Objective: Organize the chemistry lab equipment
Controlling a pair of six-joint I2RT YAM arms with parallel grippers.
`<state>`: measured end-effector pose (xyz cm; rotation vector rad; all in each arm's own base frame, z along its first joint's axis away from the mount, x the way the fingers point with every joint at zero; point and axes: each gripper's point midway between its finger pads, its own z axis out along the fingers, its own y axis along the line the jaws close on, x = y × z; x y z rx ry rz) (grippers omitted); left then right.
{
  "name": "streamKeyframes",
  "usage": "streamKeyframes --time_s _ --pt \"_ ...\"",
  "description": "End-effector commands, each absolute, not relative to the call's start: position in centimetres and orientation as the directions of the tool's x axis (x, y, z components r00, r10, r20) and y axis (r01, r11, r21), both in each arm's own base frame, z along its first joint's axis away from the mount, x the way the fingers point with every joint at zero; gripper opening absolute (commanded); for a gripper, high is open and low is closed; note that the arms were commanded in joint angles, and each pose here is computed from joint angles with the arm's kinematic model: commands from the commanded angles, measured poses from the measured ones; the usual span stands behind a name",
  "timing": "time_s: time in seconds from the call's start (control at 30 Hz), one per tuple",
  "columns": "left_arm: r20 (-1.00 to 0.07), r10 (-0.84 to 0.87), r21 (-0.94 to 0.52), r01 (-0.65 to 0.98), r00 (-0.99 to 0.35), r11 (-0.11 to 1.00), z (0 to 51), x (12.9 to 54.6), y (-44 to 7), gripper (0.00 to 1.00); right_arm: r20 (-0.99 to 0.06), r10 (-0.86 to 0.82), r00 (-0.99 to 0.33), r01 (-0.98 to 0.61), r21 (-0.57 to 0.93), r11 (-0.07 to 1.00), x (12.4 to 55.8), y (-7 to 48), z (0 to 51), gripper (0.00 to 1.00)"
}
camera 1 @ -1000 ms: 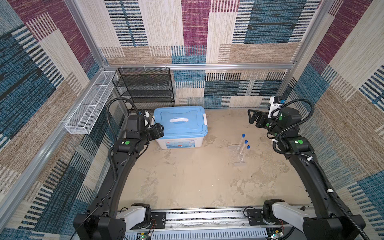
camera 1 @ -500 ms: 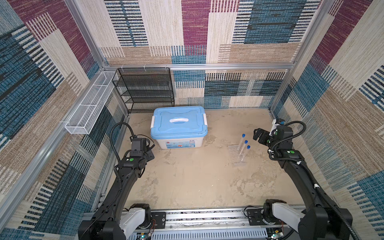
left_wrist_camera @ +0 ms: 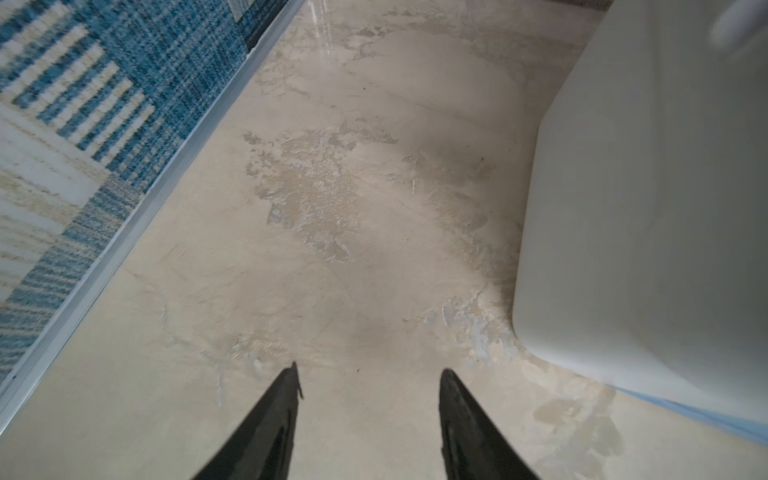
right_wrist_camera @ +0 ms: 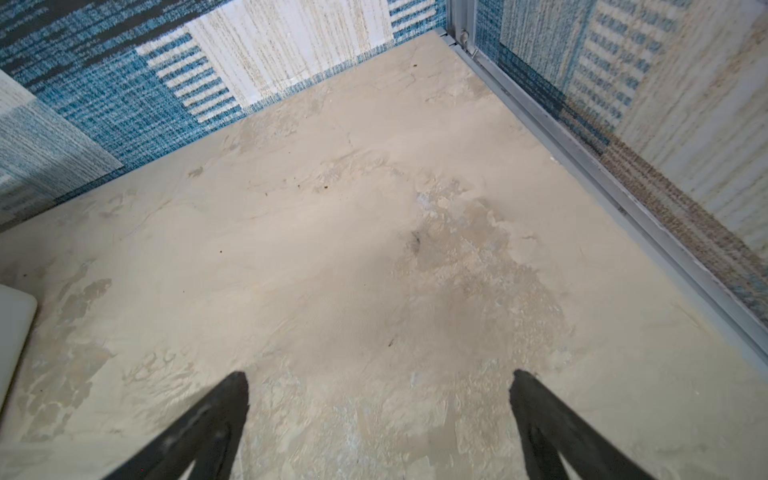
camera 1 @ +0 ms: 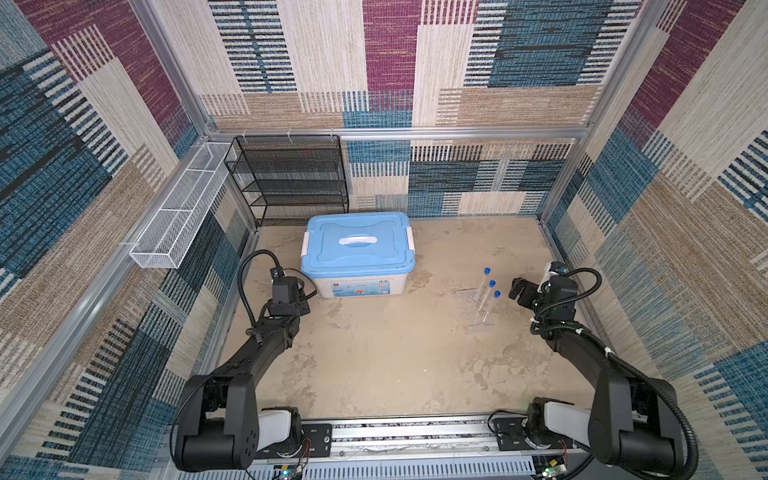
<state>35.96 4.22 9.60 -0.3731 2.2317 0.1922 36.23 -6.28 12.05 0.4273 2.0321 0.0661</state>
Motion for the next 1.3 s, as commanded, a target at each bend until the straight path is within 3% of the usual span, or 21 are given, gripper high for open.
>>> streamKeyframes --time_s 0.0,0.1,0.2,0.43,0.67,0.73,0.77,1.03,1.1,1.27 --pt "-0.843 -0.116 0.007 -0.226 -0.525 0.974 10.7 38.6 3.1 0.57 -0.932 0.255 -0.259 0.165 0.217 0.962 38.4 -5.8 15.7 0.99" --pt "-0.879 -0.117 -0.049 -0.157 -0.463 0.986 10.2 39.0 2.1 0.58 -0.952 0.235 -0.194 0.067 0.226 0.972 38.0 -4.3 16.0 0.99" --pt "-0.862 -0.118 -0.07 -0.115 -0.493 0.991 9.9 39.5 1.9 0.6 -0.974 0.198 -0.113 0.022 0.197 0.98 37.1 -3.5 16.9 0.99" --pt "-0.934 -0.05 -0.025 -0.073 -0.355 0.997 11.9 39.1 2.1 0.61 -0.991 0.119 -0.067 0.017 0.118 0.993 37.7 -2.3 17.0 0.99" --pt "-0.932 -0.028 -0.025 -0.015 -0.361 1.0 10.8 40.0 1.5 0.62 -0.994 0.092 -0.062 0.03 0.091 0.995 38.0 -2.1 16.5 0.99" --pt "-0.932 -0.036 -0.036 -0.005 -0.362 0.999 9.6 39.9 1.3 0.64 -0.994 0.096 -0.056 0.035 0.094 0.995 37.8 -2.2 16.2 0.99" --pt "-0.942 -0.036 -0.044 0.019 -0.332 0.999 9.7 40.1 1.1 0.77 -0.994 0.098 -0.052 0.036 0.096 0.995 37.7 -2.2 15.9 0.99" --pt "-0.93 -0.011 -0.051 0.099 -0.368 0.994 9.4 40.4 0.0 0.89 -0.986 0.073 -0.148 -0.003 0.074 0.997 40.1 -1.3 14.1 0.99" --pt "-0.922 -0.01 -0.052 0.099 -0.388 0.994 9.3 40.3 -0.1 0.99 -0.979 0.06 -0.197 -0.029 0.066 0.997 41.2 -0.7 13.3 0.99" --pt "-0.928 -0.009 -0.049 0.098 -0.372 0.994 9.4 40.3 0.0 0.99 -0.997 0.063 -0.045 -0.003 0.063 0.998 37.6 -1.0 14.8 0.99"
